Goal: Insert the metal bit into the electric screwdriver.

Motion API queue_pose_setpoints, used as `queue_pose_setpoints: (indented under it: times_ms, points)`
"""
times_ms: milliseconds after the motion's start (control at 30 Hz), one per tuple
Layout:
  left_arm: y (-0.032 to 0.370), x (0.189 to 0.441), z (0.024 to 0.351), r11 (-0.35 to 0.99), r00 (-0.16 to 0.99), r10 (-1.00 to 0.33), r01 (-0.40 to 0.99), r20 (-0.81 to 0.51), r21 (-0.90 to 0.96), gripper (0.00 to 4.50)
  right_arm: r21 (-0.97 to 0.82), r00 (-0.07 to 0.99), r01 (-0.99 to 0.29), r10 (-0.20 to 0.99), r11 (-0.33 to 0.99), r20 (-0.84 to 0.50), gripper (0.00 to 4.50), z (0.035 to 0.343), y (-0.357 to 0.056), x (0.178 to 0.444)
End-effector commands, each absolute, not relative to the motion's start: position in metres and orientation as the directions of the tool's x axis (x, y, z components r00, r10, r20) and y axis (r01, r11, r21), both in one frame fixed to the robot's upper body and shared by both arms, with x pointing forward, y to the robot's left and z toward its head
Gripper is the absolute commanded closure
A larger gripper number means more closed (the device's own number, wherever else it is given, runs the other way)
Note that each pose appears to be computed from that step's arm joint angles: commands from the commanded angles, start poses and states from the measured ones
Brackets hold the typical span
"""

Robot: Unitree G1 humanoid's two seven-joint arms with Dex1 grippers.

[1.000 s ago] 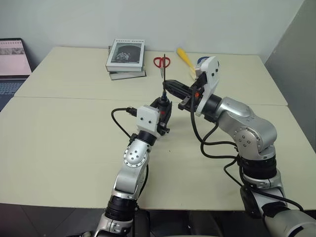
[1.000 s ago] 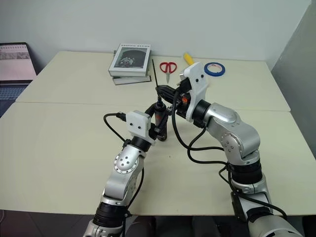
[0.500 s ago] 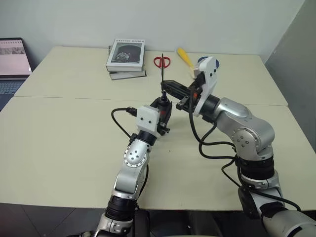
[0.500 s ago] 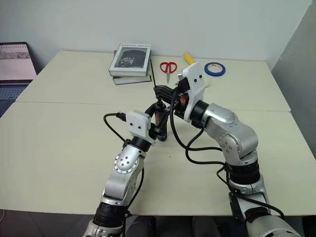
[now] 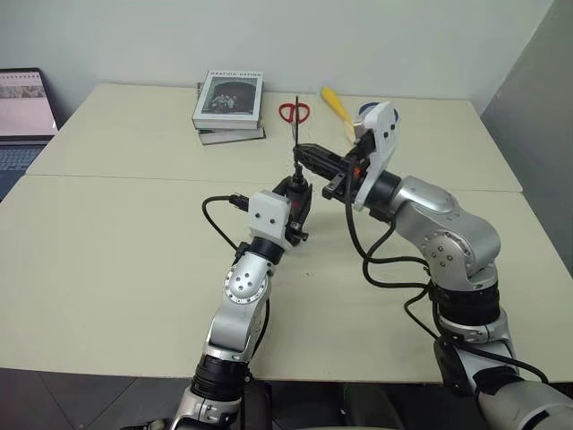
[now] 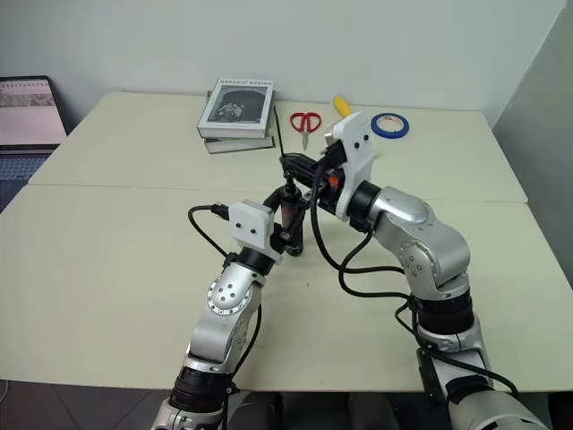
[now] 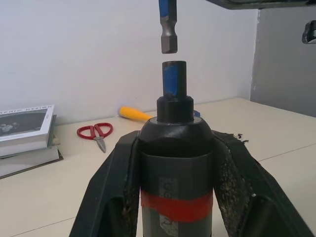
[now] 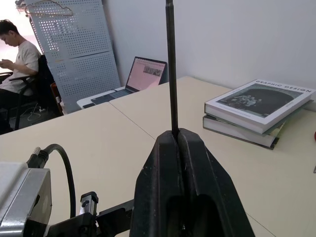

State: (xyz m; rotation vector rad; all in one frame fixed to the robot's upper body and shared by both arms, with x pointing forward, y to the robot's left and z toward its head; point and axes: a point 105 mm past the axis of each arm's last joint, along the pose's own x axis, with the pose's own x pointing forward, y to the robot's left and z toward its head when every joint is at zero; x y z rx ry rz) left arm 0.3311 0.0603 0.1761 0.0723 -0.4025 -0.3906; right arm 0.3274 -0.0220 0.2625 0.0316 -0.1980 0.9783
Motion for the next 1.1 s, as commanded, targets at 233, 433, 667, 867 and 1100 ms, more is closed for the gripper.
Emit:
queue_pose_setpoints:
  times_ms: [233, 433, 667, 867, 1100]
  points:
    - [0.060, 0.330, 0.181, 0.926, 0.842, -0.378, 0.346, 0.386, 0.152, 2.84, -0.097, 0.535, -0.819, 0.815, 0.565, 0.224, 4.50, 0.271, -0.025, 0.326]
    - [0.060, 0.330, 0.180, 0.926, 0.841, -0.379, 0.346, 0.386, 0.153, 2.84, -0.097, 0.534, -0.821, 0.817, 0.563, 0.217, 4.50, 0.269, -0.024, 0.326]
    - [0.060, 0.330, 0.180, 0.925, 0.841, -0.379, 0.347, 0.386, 0.153, 2.84, -0.101, 0.521, -0.830, 0.828, 0.548, 0.208, 4.50, 0.267, -0.021, 0.323]
    - [0.059, 0.329, 0.180, 0.923, 0.839, -0.384, 0.351, 0.386, 0.154, 2.84, -0.103, 0.519, -0.831, 0.828, 0.547, 0.211, 4.50, 0.267, -0.019, 0.324]
    - [0.059, 0.329, 0.180, 0.924, 0.839, -0.382, 0.349, 0.387, 0.155, 2.84, -0.106, 0.528, -0.829, 0.831, 0.549, 0.174, 4.50, 0.261, -0.020, 0.325]
